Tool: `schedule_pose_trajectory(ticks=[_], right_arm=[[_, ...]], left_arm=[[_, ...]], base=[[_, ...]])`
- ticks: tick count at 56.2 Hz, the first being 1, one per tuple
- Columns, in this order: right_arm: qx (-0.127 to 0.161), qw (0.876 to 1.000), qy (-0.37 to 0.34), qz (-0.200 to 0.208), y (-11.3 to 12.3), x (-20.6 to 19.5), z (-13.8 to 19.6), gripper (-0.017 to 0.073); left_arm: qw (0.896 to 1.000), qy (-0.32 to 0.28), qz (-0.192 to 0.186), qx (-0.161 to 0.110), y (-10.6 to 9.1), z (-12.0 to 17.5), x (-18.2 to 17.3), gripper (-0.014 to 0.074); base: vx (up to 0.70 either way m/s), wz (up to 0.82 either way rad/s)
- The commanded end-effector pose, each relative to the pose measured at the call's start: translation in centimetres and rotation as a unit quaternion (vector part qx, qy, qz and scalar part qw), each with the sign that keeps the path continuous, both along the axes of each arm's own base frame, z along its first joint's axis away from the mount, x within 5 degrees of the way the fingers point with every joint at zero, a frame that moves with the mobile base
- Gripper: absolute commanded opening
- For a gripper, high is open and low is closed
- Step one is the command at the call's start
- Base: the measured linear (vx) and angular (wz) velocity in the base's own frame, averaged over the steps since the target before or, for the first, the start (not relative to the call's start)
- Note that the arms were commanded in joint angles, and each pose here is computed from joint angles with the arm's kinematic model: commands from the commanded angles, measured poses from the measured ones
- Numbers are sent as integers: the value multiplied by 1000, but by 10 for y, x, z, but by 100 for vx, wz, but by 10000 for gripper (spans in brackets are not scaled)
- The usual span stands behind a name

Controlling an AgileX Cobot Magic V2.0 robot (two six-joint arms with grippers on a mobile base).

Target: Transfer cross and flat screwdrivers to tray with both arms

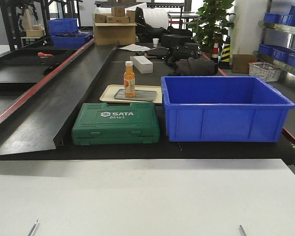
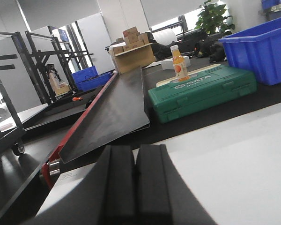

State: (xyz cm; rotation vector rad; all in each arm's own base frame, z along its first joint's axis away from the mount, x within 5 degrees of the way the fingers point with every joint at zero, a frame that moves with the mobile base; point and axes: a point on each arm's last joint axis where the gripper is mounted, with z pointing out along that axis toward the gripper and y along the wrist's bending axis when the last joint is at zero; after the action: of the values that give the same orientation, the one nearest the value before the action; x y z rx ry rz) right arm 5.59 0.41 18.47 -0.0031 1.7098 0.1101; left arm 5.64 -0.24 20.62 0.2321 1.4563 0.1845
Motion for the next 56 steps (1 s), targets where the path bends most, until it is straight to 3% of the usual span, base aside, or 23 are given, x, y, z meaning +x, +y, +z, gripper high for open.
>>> schedule_pose_trajectory(ticks=[1, 9, 14, 20, 26, 37, 47, 56], right_arm=[[11, 997, -74, 0, 0, 1, 12, -8], [21, 985, -172, 3, 0, -1, 30, -8], [25, 971, -239, 4, 0, -5, 47, -8], [19, 975, -223, 2, 0, -7, 74, -7], [-6, 990, -138, -1, 0, 1, 102, -1], [-18, 999, -31, -4, 1, 31, 122, 22], [-26, 997, 77, -3, 4, 65, 100, 99], [-32, 990, 138, -1, 5, 85, 84, 258]], left_arm=[[996, -78, -1, -40, 1, 21, -5, 3], [980, -150, -18, -129, 3, 34, -9, 3], [966, -206, -27, -155, 4, 49, -15, 4], [959, -232, -33, -156, 4, 79, -22, 5], [972, -175, -34, -153, 2, 117, -17, 20], [990, -66, -23, -121, -1, 160, 22, 99], [993, 9, -14, -118, -4, 152, 64, 261], [990, 86, -6, -116, -5, 132, 92, 450]], base=[[0, 0], [0, 0], [0, 0], [0, 0], [0, 0], [0, 0], [0, 0], [0, 0]])
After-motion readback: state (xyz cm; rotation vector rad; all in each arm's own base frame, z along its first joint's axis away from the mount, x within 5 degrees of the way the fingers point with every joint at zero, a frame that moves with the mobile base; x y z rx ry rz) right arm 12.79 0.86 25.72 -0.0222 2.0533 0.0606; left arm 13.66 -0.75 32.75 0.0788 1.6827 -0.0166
